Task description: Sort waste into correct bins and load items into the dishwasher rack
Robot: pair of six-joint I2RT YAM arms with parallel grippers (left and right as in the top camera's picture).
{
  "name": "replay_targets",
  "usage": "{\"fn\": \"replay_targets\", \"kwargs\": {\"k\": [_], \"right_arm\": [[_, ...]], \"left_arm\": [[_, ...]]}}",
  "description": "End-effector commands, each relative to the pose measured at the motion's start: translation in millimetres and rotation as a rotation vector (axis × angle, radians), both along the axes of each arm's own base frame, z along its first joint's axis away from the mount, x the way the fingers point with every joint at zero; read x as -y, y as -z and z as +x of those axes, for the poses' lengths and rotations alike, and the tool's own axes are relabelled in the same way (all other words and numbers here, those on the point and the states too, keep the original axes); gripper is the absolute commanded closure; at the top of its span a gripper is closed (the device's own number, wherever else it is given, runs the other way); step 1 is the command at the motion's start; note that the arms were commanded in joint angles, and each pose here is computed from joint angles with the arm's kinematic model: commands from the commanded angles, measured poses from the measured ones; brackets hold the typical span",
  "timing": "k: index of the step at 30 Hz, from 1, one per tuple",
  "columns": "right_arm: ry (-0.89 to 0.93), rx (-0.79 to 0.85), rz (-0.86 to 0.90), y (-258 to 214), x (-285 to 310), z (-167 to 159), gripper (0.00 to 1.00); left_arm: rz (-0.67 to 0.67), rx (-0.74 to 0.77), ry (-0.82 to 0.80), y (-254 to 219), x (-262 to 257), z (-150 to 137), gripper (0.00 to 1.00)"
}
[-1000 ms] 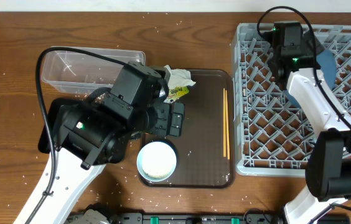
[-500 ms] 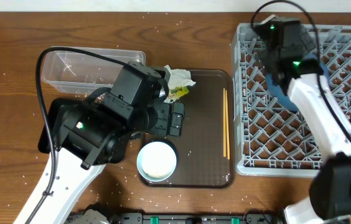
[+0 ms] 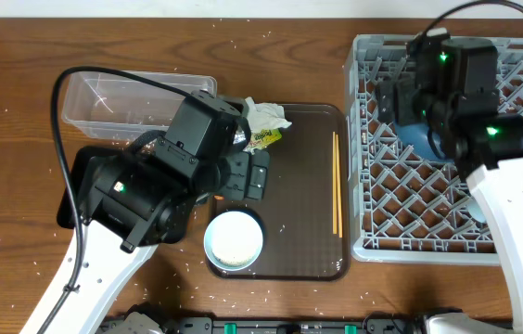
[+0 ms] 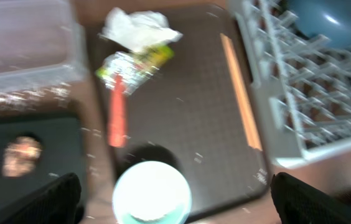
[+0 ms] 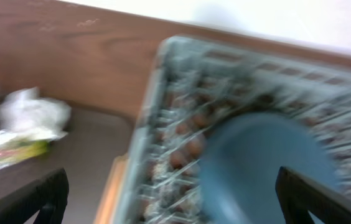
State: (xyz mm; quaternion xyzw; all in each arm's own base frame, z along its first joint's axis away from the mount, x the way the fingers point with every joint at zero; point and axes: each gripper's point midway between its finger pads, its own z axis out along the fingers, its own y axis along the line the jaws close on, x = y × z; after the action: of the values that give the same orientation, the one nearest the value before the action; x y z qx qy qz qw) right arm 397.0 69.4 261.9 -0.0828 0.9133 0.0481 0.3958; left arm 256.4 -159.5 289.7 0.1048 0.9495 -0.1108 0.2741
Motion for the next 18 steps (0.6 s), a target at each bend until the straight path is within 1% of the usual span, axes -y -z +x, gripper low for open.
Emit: {"fn": "replay_targets", "kwargs": {"k": [1, 6, 9, 12, 14, 16, 17, 18], "right_arm": [[-0.098, -0.101, 0.230, 1, -40, -22, 0.01], [-0.064, -0.242, 0.250, 25, -40, -39, 0.01], [-0.055, -0.297, 0.245, 35, -39, -47, 0.08], [-0.027, -0.329, 0.263, 38, -40, -51, 0.11], [-0.013, -0.336, 0.273, 39, -40, -51, 0.18], [0.015, -0.341, 0.289, 39, -39, -51, 0.18], [0.025, -0.342, 0.294, 39, -39, -50, 0.19], [0.049, -0.342, 0.301, 39, -37, -49, 0.18]], "left_arm": [[0.124, 0.080, -0.094, -4, -29, 17, 0.02], [0.153, -0.001, -0.196, 18, -48, 31, 0.02], [0.193, -0.077, -0.230, 43, -57, 39, 0.02], [0.173, -0.176, -0.211, 66, -50, 41, 0.02], [0.156, -0.236, -0.188, 80, -40, 41, 0.02], [0.147, -0.265, -0.166, 91, -32, 46, 0.02], [0.146, -0.268, -0.133, 96, -26, 50, 0.00], [0.153, -0.259, -0.098, 101, -21, 57, 0.04]]}}
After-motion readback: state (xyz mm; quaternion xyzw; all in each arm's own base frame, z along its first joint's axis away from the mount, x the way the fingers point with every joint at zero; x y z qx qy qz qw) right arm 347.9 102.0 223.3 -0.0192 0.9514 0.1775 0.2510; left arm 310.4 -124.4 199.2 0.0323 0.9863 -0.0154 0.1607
